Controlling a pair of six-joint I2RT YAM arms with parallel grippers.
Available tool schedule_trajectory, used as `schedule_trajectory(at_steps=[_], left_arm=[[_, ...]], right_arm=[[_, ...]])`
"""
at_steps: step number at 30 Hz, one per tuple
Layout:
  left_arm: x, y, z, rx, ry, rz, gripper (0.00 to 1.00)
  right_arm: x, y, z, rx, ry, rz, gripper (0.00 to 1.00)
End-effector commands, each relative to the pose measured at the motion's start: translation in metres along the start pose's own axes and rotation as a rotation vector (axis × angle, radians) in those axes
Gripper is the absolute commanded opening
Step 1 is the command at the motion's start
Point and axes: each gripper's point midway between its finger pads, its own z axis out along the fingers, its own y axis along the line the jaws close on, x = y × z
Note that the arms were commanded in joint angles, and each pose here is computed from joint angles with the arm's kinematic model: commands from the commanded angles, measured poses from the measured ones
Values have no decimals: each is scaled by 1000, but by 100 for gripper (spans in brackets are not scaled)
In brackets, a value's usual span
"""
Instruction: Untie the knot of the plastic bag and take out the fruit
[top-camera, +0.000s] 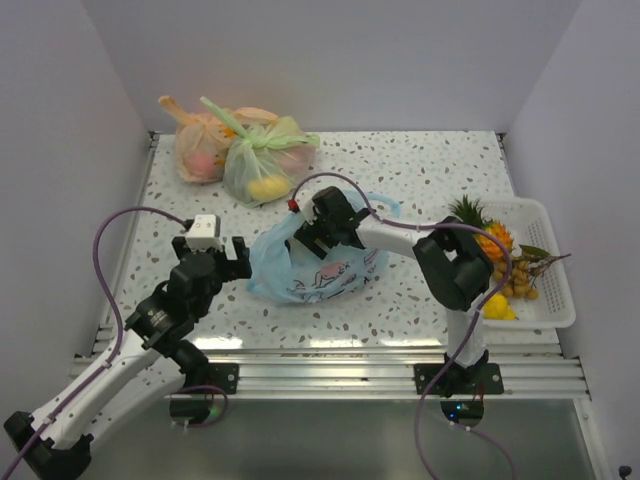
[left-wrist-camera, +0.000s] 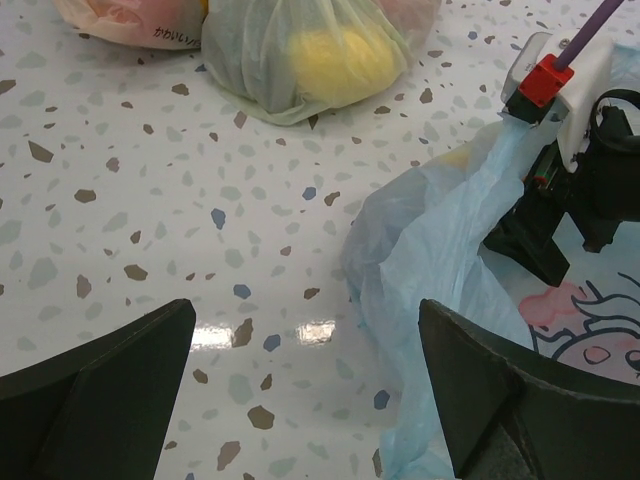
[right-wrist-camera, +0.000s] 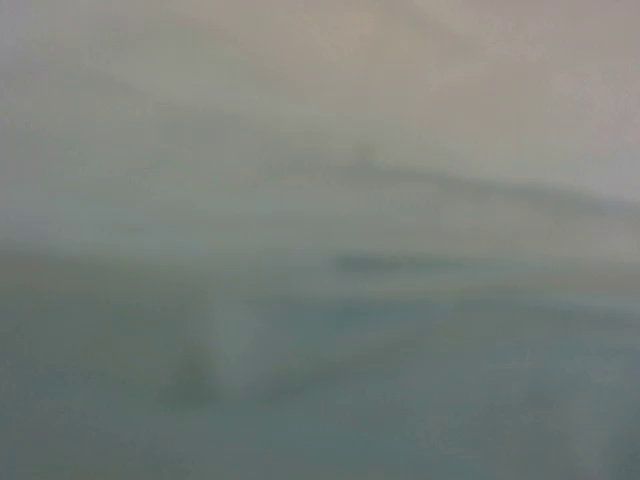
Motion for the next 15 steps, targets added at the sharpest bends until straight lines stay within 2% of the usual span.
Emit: schedule_trajectory(at_steps=[1, 8, 15], left_arm=[[-7, -5, 4, 18, -34, -4, 100], [-8, -5, 4, 18, -33, -5, 100], [-7, -5, 5, 20, -32, -3, 100]], right_arm=[[-27, 7, 5, -43, -80, 27, 94], [-35, 15, 3, -81, -130, 67, 74], [-39, 13, -14, -78, -149, 78, 38]])
